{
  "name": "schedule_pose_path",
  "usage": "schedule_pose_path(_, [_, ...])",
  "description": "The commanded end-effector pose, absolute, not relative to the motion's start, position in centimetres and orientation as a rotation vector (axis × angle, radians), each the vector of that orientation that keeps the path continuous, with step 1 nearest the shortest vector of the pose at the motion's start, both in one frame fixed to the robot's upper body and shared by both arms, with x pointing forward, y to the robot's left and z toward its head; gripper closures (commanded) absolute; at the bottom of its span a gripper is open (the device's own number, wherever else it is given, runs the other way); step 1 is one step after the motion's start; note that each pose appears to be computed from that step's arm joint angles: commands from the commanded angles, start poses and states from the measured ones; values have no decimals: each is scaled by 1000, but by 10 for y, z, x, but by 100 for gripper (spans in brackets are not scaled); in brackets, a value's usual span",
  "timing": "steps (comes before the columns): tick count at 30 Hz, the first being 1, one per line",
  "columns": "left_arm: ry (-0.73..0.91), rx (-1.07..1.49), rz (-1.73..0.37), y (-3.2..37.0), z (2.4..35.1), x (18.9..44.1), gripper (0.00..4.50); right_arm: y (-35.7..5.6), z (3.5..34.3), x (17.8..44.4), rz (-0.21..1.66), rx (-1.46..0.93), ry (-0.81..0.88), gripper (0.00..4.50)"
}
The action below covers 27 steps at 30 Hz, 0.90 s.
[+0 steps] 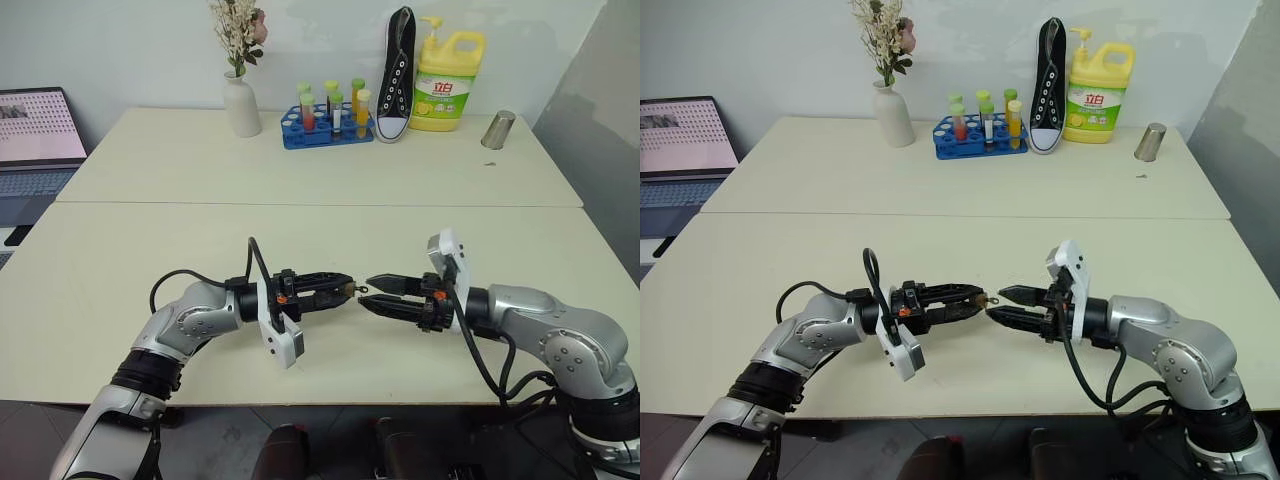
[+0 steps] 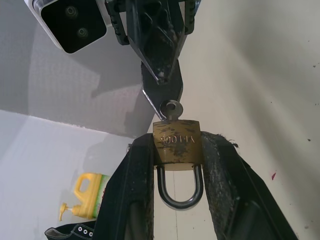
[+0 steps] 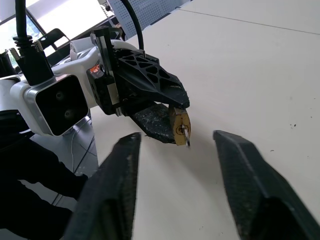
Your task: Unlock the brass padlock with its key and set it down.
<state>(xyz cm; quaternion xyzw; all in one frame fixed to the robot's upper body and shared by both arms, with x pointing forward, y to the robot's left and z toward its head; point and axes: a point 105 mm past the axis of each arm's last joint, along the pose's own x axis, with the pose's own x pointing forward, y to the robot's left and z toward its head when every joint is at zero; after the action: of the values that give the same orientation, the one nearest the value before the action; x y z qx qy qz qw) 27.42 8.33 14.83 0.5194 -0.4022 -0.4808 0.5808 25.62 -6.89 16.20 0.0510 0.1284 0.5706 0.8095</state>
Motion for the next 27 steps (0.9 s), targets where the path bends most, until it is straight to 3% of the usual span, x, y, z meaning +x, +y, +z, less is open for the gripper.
schedule_pose_path(1, [-991,1230,-1105,82,159,271,354,-64,169,256,1245,97,249,352])
schedule_pose_path(3, [-993,1232,-1105,82,159,271,354,-63,168,256,1248,96,251,432])
schedule_pose_path(4, [-993,1231,-1105,81,159,271,354,-63,169,256,1249,99,251,450])
schedule_pose_path(14, [-997,1237,-1106,79,159,269,354,-63,176,258,1271,186,299,450])
schedule_pose_path(19, [-1012,1258,-1132,78,156,265,354,-69,183,265,1284,406,487,450])
schedule_pose_path(27, [-1033,1271,-1151,76,153,260,354,-65,192,275,1278,603,630,450])
